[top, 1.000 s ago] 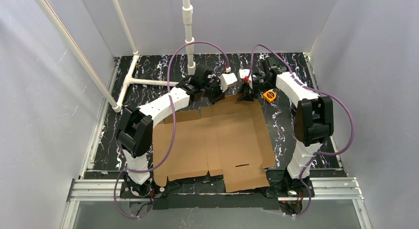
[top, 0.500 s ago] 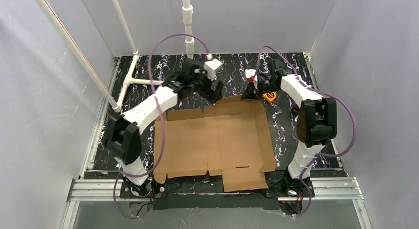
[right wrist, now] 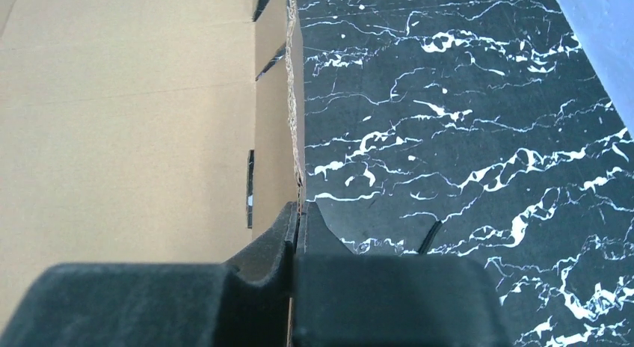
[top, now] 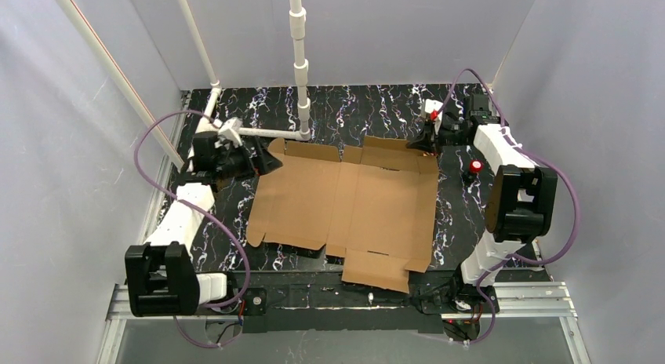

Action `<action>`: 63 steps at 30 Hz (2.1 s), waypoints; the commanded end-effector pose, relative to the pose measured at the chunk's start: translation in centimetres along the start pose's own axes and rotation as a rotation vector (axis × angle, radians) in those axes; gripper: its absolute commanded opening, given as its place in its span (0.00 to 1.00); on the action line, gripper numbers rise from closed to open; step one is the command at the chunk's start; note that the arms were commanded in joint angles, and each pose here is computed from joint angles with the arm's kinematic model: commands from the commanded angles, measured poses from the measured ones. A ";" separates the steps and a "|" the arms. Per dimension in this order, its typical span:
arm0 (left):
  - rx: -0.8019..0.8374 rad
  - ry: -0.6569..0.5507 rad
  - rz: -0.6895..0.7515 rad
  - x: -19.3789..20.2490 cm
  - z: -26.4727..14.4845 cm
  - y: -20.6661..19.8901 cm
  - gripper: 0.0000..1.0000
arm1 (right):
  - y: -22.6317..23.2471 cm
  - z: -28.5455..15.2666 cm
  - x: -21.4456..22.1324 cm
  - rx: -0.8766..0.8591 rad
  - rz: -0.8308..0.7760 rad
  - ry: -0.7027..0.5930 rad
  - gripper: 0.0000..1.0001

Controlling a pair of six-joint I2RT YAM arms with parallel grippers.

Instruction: Fold the paper box

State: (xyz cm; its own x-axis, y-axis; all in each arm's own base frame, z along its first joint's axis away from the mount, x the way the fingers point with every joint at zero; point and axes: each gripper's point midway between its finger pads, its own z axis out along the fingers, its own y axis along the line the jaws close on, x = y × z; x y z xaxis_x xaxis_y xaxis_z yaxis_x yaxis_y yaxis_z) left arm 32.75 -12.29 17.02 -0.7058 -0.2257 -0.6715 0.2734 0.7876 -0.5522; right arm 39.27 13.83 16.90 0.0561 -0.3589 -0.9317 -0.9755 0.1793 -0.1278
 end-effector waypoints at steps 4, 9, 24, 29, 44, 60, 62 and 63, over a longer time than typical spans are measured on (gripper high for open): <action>0.078 -0.024 -0.184 -1.2 -0.1 3.2 0.98 | 0.2 -1.4 -2.3 0.013 -0.045 -0.082 0.01; 0.081 -0.012 -0.187 -2.5 0.5 7.0 0.98 | 0.7 -1.5 -2.9 -0.002 -0.055 -0.110 0.01; 0.132 0.035 -0.115 0.3 2.3 8.9 0.98 | 1.7 -2.5 -6.0 -0.020 -0.092 -0.177 0.01; 0.166 0.037 -0.081 0.4 2.2 7.6 0.98 | 1.8 -3.1 -6.7 -0.012 -0.103 -0.192 0.01; 0.234 0.091 -0.086 1.6 3.0 5.7 0.98 | 2.0 -3.9 -7.6 -0.004 -0.112 -0.216 0.01; 0.286 0.087 -0.169 1.2 1.6 2.6 0.76 | 1.7 -3.7 -6.7 -0.001 -0.090 -0.199 0.01; 0.272 0.079 -0.184 1.2 1.4 2.5 0.71 | 1.6 -3.6 -6.4 -0.004 -0.081 -0.199 0.01; 0.272 0.081 -0.196 1.4 1.3 2.5 0.67 | 1.6 -3.5 -6.3 -0.004 -0.078 -0.198 0.01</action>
State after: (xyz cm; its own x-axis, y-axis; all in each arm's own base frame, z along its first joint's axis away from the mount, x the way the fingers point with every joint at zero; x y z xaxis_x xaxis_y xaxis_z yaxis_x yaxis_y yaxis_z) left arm 34.31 -10.90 12.25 -0.8178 -0.2833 -0.5010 0.2764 0.5702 -0.7736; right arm 36.54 13.01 22.02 0.1245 -0.2130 -0.9691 -0.9729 0.1657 -0.1614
